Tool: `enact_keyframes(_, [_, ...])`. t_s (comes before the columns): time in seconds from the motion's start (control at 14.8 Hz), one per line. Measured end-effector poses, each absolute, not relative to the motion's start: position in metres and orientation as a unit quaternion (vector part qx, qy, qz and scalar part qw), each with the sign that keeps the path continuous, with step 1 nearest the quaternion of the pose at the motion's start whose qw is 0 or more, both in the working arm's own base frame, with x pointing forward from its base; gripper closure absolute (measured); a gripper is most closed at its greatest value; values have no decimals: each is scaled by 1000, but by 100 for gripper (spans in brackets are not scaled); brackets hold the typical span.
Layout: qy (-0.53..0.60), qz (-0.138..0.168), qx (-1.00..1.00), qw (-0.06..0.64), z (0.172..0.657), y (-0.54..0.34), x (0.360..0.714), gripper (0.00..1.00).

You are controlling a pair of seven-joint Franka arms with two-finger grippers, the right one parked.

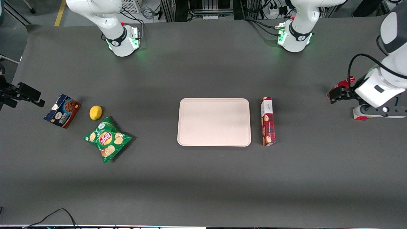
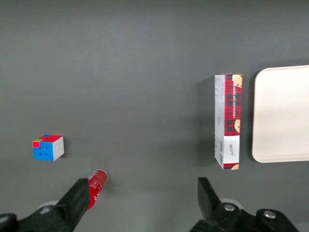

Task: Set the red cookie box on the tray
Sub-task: 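Move the open left gripper over to the red plaid shortbread box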

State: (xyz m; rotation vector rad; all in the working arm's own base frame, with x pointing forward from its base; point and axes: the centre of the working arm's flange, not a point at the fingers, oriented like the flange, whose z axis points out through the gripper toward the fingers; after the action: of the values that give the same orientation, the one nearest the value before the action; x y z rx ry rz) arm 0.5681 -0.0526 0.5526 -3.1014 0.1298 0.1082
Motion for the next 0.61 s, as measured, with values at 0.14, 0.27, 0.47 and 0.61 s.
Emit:
enact_keyframes(0.14, [57, 36, -998, 17, 552, -69, 566, 0])
enact_keyframes(0.27, [72, 38, -997, 16, 552, -87, 563, 0])
enact_keyframes(0.47, [94, 49, -994, -5, 548, -118, 557, 0])
enact_keyframes(0.61, [105, 63, -992, -30, 539, -138, 555, 0])
